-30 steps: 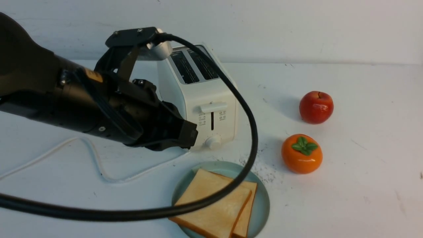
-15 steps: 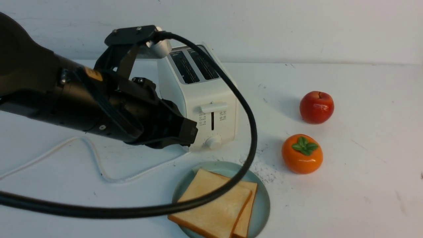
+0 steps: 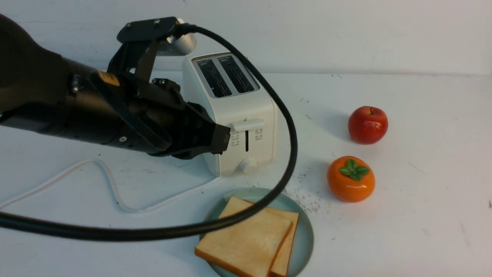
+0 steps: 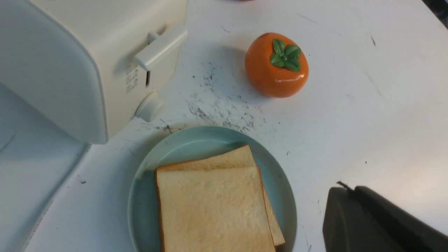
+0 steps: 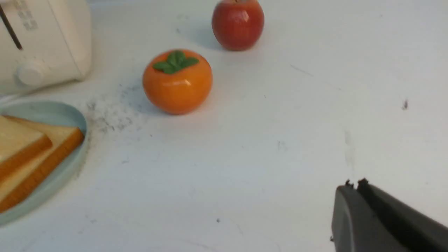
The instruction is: Take toasted bread from bread machine on white table place on plate.
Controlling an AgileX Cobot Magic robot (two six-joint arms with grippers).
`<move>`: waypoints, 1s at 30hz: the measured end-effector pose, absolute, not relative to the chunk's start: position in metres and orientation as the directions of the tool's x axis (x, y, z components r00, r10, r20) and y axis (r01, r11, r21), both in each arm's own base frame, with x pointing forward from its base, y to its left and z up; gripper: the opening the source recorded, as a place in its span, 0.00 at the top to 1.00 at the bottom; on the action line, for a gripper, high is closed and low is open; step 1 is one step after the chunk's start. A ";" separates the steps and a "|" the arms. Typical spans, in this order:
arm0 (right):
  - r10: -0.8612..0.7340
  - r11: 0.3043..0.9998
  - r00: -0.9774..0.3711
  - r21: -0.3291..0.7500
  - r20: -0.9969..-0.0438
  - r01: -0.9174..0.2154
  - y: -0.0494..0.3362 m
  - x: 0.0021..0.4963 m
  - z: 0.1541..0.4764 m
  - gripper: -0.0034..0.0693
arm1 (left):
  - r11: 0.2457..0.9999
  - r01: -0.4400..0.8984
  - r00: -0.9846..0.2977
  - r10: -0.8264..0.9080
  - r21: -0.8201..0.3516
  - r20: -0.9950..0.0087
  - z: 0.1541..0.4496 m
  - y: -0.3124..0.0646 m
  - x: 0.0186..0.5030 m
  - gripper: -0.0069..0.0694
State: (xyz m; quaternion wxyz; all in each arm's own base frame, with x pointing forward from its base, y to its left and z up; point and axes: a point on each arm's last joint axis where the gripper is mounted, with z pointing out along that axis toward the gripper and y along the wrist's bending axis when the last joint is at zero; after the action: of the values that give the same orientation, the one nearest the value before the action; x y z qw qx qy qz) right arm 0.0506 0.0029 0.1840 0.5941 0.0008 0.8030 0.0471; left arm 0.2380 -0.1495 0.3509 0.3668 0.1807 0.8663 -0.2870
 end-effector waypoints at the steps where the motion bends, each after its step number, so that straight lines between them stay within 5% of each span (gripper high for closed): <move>1: 0.051 0.996 -0.314 0.070 -0.948 -0.050 0.003 0.051 0.178 0.93 | 0.771 0.523 -0.663 0.100 -0.364 -0.742 0.351 -0.149 0.238 0.93; 23: 0.055 0.998 -0.311 0.061 -0.949 -0.010 0.000 0.052 0.174 0.91 | 0.755 0.542 -0.637 0.081 -0.370 -0.767 0.368 -0.143 0.222 0.92; 30: 0.053 0.998 -0.310 0.059 -0.949 -0.010 0.000 0.052 0.174 0.89 | 0.763 0.610 -0.511 0.173 -0.214 -0.842 0.400 -0.117 0.179 0.92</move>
State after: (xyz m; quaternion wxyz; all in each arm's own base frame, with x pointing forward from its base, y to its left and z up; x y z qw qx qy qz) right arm 0.0518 0.0003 0.1740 0.5873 0.0133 0.8089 0.0267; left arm 0.1787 -0.1168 0.3997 0.4348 0.2353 0.8321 -0.2515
